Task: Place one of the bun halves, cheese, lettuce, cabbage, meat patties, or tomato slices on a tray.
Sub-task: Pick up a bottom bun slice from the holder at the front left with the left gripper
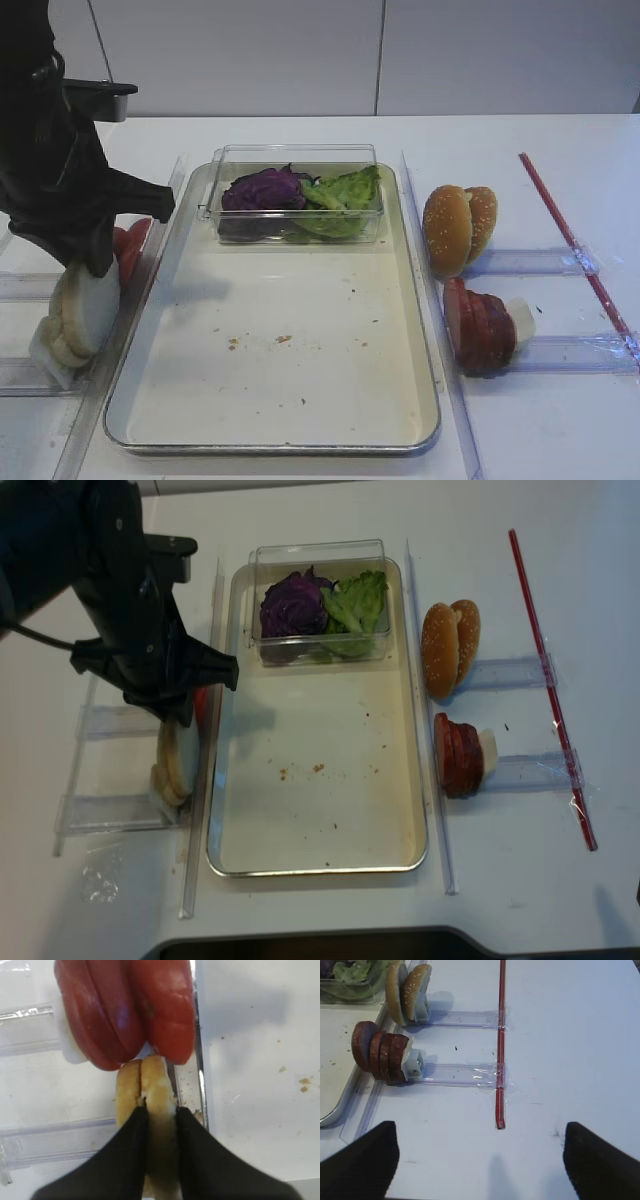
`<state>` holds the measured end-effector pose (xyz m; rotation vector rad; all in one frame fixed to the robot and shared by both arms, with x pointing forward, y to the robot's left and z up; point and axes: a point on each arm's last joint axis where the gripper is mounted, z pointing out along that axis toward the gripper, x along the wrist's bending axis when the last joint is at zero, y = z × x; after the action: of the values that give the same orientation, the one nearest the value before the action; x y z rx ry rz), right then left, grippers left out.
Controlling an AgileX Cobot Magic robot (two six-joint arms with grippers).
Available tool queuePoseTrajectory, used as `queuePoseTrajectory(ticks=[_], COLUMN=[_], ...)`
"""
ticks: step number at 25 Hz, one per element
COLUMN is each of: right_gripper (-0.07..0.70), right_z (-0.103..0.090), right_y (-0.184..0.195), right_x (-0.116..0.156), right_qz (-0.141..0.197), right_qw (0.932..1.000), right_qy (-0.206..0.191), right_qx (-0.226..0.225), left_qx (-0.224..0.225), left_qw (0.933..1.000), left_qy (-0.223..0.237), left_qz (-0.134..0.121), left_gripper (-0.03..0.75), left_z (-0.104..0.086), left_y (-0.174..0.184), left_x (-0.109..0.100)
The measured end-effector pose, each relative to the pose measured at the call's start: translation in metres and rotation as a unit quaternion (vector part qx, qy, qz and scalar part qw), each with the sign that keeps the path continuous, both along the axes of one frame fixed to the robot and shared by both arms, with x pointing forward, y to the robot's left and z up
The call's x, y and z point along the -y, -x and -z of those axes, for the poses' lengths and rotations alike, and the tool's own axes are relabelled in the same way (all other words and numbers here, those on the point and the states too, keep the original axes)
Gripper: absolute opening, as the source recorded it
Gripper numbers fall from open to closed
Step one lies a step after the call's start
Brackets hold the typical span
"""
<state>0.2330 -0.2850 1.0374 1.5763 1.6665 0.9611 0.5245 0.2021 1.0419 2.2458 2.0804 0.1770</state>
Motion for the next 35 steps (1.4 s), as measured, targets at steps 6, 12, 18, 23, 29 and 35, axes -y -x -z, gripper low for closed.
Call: queuePoseTrajectory(ticks=[6, 12, 18, 23, 29, 35], right_gripper=[0.687, 0.687, 0.687, 0.687, 0.687, 0.687], right_z=[0.000, 0.000, 0.000, 0.000, 0.000, 0.000], right_y=[0.000, 0.000, 0.000, 0.000, 0.000, 0.000], right_x=[0.000, 0.000, 0.000, 0.000, 0.000, 0.000], right_qz=[0.000, 0.000, 0.000, 0.000, 0.000, 0.000], right_qw=[1.0000, 1.0000, 1.0000, 1.0000, 1.0000, 1.0000], right_qy=[0.000, 0.000, 0.000, 0.000, 0.000, 0.000], right_qx=[0.000, 0.000, 0.000, 0.000, 0.000, 0.000], left_qx=[-0.002, -0.004, 0.008, 0.016, 0.026, 0.041], left_qw=[1.0000, 1.0000, 1.0000, 0.9998, 0.9996, 0.9990], left_qy=[-0.001, -0.002, 0.003, 0.008, 0.011, 0.019], left_qz=[0.000, -0.001, -0.001, -0.003, -0.003, -0.004], left_gripper=[0.118, 0.109, 0.105, 0.104, 0.104, 0.103], left_z=[0.000, -0.002, -0.014, -0.023, -0.030, -0.040], left_y=[0.000, 0.002, 0.009, 0.016, 0.018, 0.024], left_x=[0.000, -0.001, -0.003, -0.006, -0.007, -0.008])
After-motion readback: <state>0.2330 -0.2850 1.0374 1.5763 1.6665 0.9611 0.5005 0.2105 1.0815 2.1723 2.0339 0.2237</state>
